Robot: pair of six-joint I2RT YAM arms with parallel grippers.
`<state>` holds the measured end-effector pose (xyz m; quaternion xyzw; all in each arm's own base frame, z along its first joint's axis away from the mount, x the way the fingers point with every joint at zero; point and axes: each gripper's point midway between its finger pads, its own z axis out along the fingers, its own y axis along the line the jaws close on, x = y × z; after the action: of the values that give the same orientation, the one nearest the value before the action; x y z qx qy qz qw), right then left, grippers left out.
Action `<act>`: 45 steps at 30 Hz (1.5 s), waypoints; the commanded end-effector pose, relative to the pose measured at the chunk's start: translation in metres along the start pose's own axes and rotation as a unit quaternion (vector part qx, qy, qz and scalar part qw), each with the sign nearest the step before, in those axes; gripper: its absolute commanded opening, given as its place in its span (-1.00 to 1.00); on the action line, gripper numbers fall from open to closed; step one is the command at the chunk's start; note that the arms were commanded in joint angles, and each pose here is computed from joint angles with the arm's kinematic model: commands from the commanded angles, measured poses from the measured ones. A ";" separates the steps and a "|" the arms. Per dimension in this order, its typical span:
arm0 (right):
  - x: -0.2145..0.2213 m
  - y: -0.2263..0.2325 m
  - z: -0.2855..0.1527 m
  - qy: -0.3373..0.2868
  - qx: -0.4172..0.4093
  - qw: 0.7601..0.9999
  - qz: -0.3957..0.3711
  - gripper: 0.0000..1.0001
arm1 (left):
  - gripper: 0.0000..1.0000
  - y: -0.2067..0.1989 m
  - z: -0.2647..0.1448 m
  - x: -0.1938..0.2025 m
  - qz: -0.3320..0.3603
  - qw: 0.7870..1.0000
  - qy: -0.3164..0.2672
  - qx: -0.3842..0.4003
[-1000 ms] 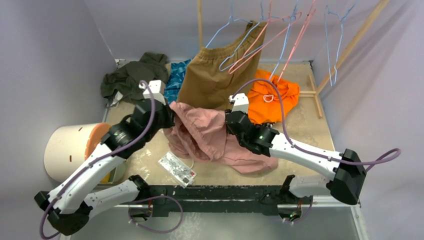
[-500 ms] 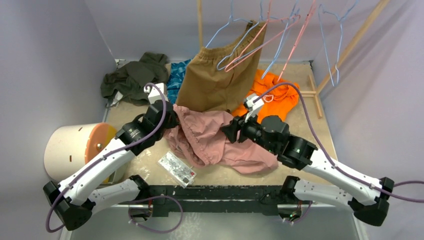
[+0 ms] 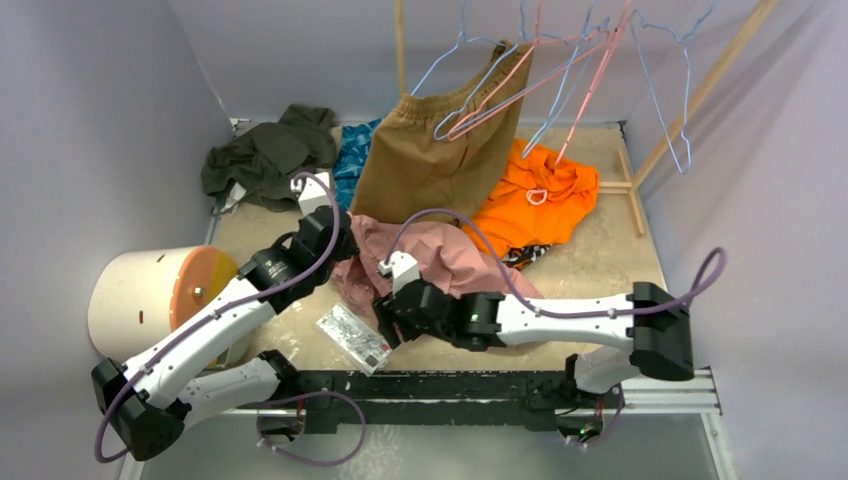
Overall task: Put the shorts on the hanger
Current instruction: Adjust the shorts at the center of the board.
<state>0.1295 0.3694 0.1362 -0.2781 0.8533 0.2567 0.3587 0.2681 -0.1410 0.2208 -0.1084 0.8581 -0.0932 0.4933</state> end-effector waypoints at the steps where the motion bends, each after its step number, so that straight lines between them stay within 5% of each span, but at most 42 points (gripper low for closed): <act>1: -0.022 0.013 0.005 -0.041 0.066 0.996 0.031 0.40 | -1.00 -0.002 -0.003 -0.011 -0.020 0.999 -0.025 0.008; 8: 0.024 -0.025 0.021 -0.004 0.194 0.980 0.037 0.38 | -1.00 -0.001 -0.004 -0.009 -0.017 1.000 -0.024 0.011; 17: 0.049 -0.045 0.027 0.023 0.248 0.968 0.031 0.27 | -1.00 0.002 -0.007 -0.009 -0.016 1.000 -0.025 0.011; 23: 0.057 -0.064 0.019 0.027 0.291 0.956 0.018 0.00 | -1.00 0.005 -0.011 -0.012 -0.014 0.999 -0.028 0.009; 27: 0.043 -0.070 0.004 0.010 0.308 0.951 0.013 -0.36 | -1.00 0.007 -0.019 -0.016 -0.014 0.999 -0.029 0.011; 31: -0.011 -0.072 -0.038 -0.054 0.312 0.948 0.016 -1.00 | -1.00 0.010 -0.038 -0.031 -0.022 0.999 -0.038 0.021; 36: -0.139 -0.069 -0.141 -0.193 0.293 0.936 -0.002 -1.00 | -1.00 0.005 -0.093 -0.101 -0.048 0.990 -0.112 0.064; 41: -0.280 -0.041 -0.283 -0.413 0.151 0.897 0.050 -1.00 | -1.00 -0.018 -0.173 -0.195 -0.113 0.958 -0.208 0.162; 45: -0.296 -0.040 -0.310 -0.449 0.127 0.882 0.061 -1.00 | -1.00 -0.032 -0.210 -0.216 -0.163 0.924 -0.239 0.251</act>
<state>0.1781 0.2496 0.4934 -0.0439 0.6914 0.2771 0.6658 0.2153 -0.1001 0.4699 -0.1460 0.6926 -0.2783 0.6492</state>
